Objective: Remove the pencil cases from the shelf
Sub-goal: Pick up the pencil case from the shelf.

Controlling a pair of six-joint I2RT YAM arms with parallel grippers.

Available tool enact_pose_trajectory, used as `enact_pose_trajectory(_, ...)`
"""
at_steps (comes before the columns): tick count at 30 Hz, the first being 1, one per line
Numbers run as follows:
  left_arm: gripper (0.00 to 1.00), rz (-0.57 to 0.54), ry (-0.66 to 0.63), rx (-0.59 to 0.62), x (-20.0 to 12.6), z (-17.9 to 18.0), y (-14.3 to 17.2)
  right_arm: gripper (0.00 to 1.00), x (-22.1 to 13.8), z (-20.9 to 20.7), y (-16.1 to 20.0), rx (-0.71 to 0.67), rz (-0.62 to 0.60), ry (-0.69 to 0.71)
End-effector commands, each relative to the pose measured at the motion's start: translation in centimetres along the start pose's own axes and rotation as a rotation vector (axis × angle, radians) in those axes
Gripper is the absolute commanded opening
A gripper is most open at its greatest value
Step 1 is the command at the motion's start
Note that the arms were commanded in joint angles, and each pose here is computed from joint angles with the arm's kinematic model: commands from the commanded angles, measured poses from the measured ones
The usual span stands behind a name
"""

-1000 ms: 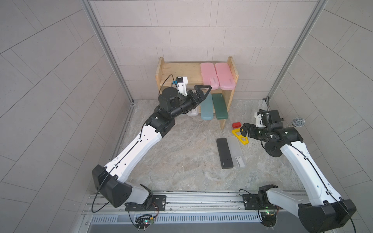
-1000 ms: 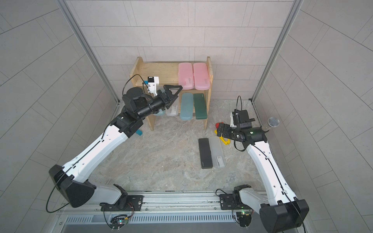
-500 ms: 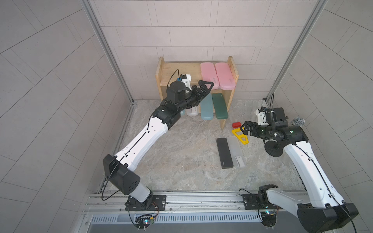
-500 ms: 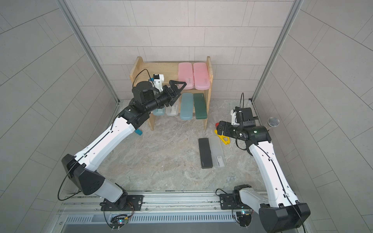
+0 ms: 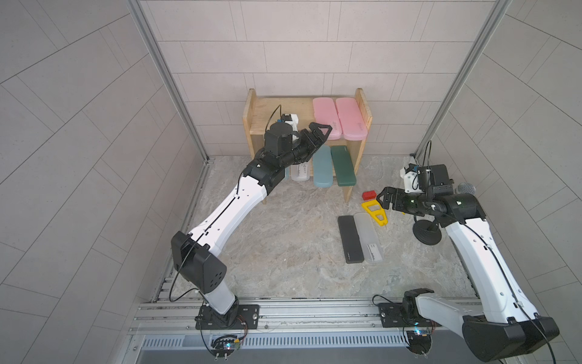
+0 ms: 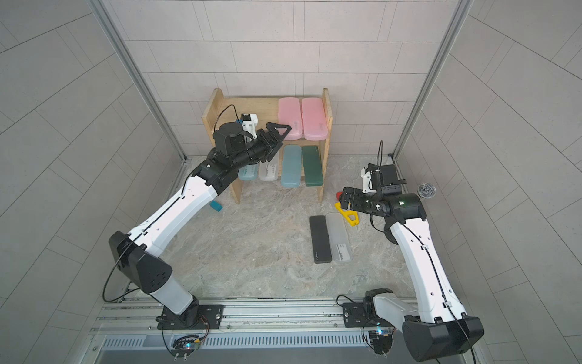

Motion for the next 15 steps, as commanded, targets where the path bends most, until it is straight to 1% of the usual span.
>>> enact_pose_trajectory(1, 0.9, -0.021, 0.042, 0.015, -0.1, -1.2, -1.0, 1.0, 0.0, -0.3, 0.2, -0.017, 0.029, 0.014)
enact_pose_trajectory(2, 0.88, -0.019, 0.043, 0.009, 0.0, -1.1, -1.0, 1.0, 0.0, -0.3, 0.2, -0.017, 0.032, 0.016)
enact_pose_trajectory(5, 0.79, -0.007, 0.063, -0.001, 0.3, -1.0, -1.2, 1.0, -0.3, -0.4, 0.1, -0.016, 0.027, 0.028)
enact_pose_trajectory(6, 0.71, -0.004, 0.068, 0.001, 0.2, -1.0, -1.3, 1.0, -0.5, -0.4, 0.0, -0.015, 0.022, 0.029)
enact_pose_trajectory(7, 0.61, -0.006, 0.065, 0.004, 0.1, -1.0, -1.3, 1.0, -0.6, -0.4, 0.0, -0.016, 0.019, 0.032)
enact_pose_trajectory(8, 0.56, -0.011, 0.064, 0.006, 0.0, -1.0, -1.5, 1.0, -0.7, -0.4, -0.1, -0.014, 0.015, 0.033)
enact_pose_trajectory(12, 0.55, -0.015, 0.063, 0.013, -0.4, -1.2, -1.6, 1.0, -1.0, -0.3, -0.1, -0.011, 0.012, 0.026)
enact_pose_trajectory(13, 0.52, -0.014, 0.066, 0.016, -0.5, -1.3, -1.5, 1.0, -1.0, -0.2, 0.0, -0.012, 0.013, 0.024)
enact_pose_trajectory(15, 0.4, -0.01, 0.07, 0.017, -0.7, -1.4, -1.4, 1.0, -1.2, -0.2, 0.0, -0.015, 0.013, 0.024)
Point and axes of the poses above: each gripper's point midway between its finger pads, its own x axis out along the fingers, its own z axis along the line the jaws close on, y = z × x, the point moved 6 cm from there along -x, back along the fingers, and after that the axes turned 5 degrees about -x, right-handed, at the moved point
